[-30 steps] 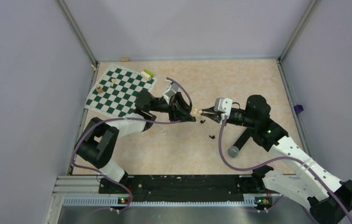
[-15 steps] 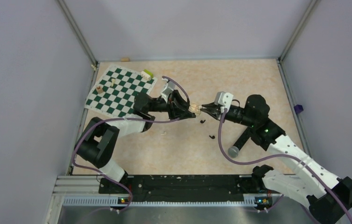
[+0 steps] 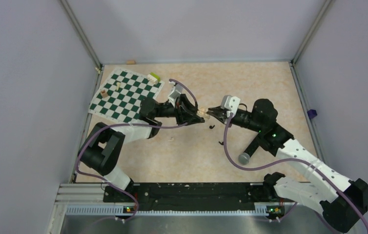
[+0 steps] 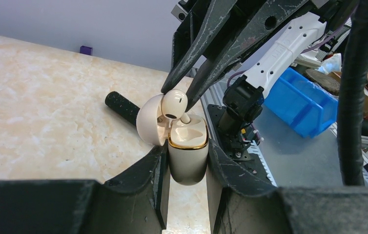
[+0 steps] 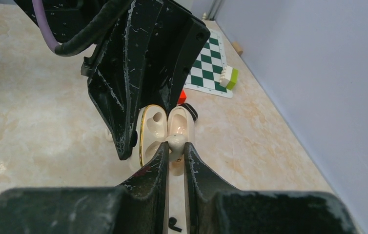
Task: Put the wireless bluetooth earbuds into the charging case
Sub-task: Place the earbud in the charging case.
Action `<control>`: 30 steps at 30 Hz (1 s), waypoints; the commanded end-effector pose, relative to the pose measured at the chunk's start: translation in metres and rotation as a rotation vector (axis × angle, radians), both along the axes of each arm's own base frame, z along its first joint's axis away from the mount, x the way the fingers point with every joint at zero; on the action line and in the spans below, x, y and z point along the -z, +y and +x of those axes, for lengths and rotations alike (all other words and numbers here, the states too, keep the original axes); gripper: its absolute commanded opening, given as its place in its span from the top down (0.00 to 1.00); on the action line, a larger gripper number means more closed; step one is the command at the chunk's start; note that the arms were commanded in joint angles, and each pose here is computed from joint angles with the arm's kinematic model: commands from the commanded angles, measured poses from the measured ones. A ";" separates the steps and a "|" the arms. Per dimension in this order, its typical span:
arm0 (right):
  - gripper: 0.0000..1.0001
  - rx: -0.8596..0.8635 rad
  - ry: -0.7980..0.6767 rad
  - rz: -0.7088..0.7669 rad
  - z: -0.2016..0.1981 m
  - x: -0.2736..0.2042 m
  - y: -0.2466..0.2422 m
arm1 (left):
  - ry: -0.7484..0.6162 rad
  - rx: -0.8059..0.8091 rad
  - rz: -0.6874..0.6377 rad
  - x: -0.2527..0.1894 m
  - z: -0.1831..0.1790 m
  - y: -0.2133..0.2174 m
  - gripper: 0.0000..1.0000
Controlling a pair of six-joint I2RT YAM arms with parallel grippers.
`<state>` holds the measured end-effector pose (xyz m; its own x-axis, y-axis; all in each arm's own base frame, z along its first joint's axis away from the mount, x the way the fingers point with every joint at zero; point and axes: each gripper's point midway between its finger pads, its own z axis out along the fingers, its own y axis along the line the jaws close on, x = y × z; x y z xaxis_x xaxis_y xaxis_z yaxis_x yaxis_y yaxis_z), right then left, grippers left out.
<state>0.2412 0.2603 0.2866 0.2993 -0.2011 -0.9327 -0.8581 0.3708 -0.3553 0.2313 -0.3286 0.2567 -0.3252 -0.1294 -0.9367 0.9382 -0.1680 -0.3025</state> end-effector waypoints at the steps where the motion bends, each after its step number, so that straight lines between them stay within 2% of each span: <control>1: 1.00 0.012 0.024 -0.016 0.001 0.011 0.003 | -0.104 0.003 -0.062 -0.018 -0.007 0.003 1.00; 7: 1.00 0.012 0.010 0.001 -0.003 -0.003 -0.002 | -0.122 -0.006 -0.068 -0.020 -0.009 0.005 1.00; 19: 1.00 -0.114 0.021 0.013 -0.025 -0.010 0.003 | -0.118 -0.039 -0.089 -0.031 -0.008 0.011 1.00; 25: 1.00 -0.087 0.011 0.017 -0.020 -0.012 0.002 | -0.135 -0.031 -0.101 -0.035 -0.011 0.013 1.00; 30: 0.92 -0.084 -0.027 0.024 -0.024 -0.034 -0.005 | -0.172 -0.012 -0.094 -0.032 -0.016 0.014 1.00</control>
